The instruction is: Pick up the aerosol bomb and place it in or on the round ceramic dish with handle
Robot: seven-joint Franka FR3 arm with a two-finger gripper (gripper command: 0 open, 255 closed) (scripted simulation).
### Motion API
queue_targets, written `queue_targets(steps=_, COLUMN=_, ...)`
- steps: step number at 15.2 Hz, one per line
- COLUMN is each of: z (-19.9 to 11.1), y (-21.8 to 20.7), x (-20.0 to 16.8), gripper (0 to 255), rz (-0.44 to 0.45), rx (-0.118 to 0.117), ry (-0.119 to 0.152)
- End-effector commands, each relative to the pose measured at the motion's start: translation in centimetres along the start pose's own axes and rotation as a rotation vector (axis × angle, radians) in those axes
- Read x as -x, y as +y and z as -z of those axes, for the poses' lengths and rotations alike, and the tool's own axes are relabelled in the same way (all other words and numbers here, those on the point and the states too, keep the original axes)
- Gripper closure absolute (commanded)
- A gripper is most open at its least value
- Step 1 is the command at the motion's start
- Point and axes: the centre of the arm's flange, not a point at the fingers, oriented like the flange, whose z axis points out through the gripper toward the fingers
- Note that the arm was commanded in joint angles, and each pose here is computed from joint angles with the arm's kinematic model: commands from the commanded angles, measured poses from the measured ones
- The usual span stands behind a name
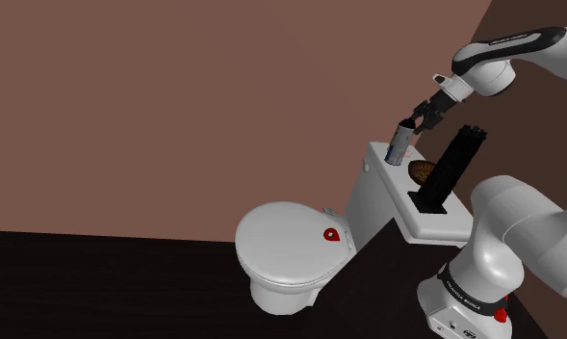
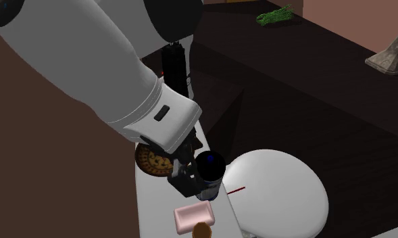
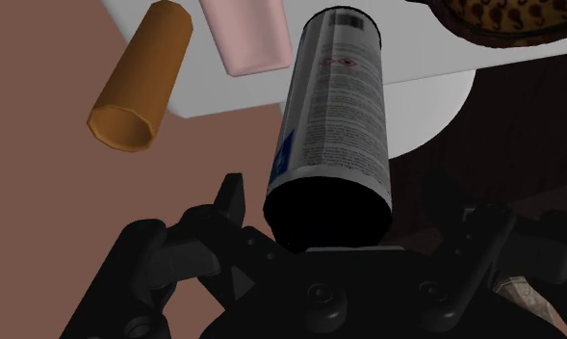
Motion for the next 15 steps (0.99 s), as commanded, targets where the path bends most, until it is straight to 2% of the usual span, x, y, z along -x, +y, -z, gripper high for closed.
queue_targets(steps=1, z=-0.4, y=0.12, x=0.01, gripper=0, rz=0.0, rx=0.0, ry=0.0)
queue_targets(steps=7, z=-0.39, y=0.12, x=0.01, gripper=0, rz=0.0, rx=0.0, ry=0.0)
queue_targets(steps=8, z=-0.39, y=0.12, x=0.01, gripper=255, rz=0.0, rx=0.0, ry=0.0)
queue_targets(steps=15, z=-0.39, y=0.12, x=0.0, gripper=255, rz=0.0, rx=0.0, ry=0.0)
